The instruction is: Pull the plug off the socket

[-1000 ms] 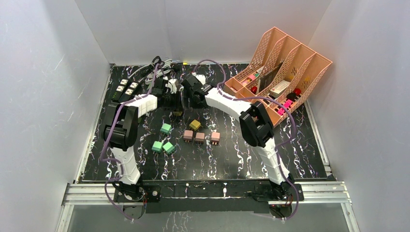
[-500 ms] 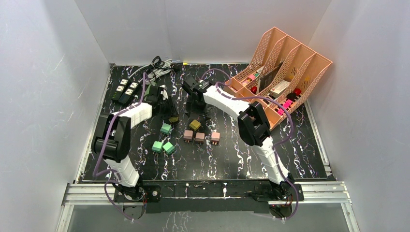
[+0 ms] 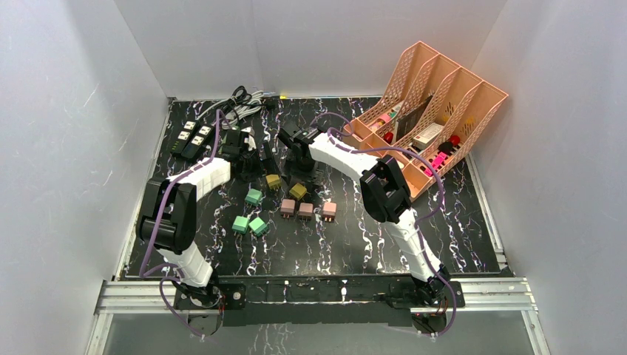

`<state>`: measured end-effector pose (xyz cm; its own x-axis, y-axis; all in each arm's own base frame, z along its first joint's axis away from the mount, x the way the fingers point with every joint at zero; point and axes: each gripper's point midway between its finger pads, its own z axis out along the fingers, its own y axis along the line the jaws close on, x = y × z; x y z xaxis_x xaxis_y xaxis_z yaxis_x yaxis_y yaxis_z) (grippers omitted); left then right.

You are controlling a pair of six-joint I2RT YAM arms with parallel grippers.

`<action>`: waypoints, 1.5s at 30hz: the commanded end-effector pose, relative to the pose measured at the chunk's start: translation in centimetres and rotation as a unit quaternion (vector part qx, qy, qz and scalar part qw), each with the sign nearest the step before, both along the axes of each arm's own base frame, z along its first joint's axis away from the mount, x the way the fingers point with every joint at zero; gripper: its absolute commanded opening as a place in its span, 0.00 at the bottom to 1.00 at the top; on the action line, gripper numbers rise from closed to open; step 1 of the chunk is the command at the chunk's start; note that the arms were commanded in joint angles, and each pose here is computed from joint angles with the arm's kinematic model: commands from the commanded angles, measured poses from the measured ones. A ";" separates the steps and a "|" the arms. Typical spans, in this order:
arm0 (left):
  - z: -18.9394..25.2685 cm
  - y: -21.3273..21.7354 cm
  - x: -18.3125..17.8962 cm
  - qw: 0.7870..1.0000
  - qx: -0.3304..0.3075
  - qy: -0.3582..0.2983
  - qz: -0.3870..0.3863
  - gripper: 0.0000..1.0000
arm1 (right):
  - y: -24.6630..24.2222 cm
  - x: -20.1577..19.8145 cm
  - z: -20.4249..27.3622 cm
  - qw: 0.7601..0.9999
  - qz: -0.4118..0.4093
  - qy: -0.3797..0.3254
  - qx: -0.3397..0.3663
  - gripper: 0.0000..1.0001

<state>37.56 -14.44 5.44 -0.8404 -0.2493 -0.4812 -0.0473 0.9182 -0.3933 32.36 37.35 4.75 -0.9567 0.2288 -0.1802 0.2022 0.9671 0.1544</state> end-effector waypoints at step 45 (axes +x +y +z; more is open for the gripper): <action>12.7 6.0 5.4 0.973 -0.003 -0.233 -0.006 0.98 | -5.9 12.8 20.4 0.860 0.108 -0.498 0.026 0.98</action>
<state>41.40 -10.37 11.62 -0.7176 -0.2550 -0.6481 0.1283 0.8662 -0.4829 41.98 36.85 19.47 -0.5776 0.0018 -0.8163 -0.4167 0.8593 0.2967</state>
